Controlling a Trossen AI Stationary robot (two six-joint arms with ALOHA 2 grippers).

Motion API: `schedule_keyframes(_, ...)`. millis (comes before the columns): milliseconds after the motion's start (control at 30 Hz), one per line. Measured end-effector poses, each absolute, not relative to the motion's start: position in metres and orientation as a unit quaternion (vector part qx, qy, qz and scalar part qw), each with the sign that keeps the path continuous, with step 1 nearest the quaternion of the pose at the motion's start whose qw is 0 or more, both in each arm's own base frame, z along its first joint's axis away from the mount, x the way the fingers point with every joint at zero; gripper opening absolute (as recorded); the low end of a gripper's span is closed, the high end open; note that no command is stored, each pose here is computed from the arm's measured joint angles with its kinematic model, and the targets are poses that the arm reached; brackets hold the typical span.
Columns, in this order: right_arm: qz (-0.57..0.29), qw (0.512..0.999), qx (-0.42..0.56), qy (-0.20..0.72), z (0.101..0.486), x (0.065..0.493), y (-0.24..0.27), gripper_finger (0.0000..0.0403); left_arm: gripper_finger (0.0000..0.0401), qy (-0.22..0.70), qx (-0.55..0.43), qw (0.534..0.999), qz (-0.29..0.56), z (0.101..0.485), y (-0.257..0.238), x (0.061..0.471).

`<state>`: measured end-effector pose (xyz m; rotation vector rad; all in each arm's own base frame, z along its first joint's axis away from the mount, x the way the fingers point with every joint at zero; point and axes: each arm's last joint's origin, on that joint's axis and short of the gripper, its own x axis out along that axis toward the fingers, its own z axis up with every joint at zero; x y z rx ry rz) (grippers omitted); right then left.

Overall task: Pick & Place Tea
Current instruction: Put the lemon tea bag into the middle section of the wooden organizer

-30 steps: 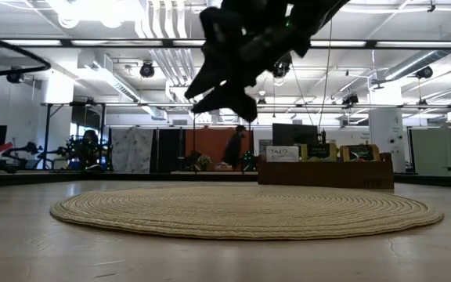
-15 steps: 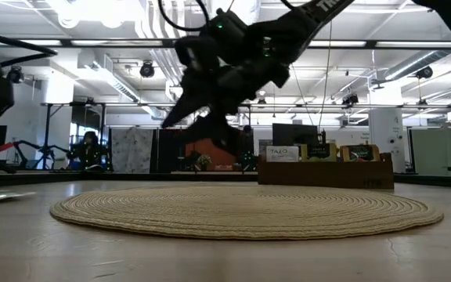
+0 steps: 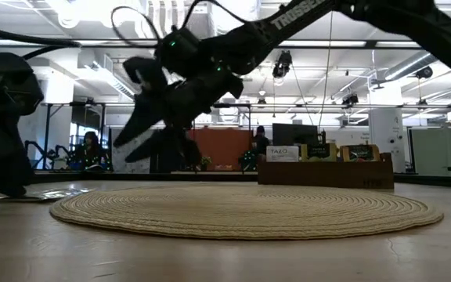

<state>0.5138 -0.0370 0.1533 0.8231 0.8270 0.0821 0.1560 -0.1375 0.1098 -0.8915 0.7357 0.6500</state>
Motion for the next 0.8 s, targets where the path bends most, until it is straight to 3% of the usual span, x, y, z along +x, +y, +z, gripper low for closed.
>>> schedule_keyframes(233,0.051,0.827,0.339,0.446,0.148,0.527,-0.038,0.0137,0.0145,0.262,-0.384,0.824,0.325,0.107,-0.134,0.160)
schedule_keyframes(800,0.034,0.813,0.345,0.468,0.131,0.531,-0.040,0.0137,0.0145,0.234,-0.380,0.840,0.308,0.096,-0.136,0.173)
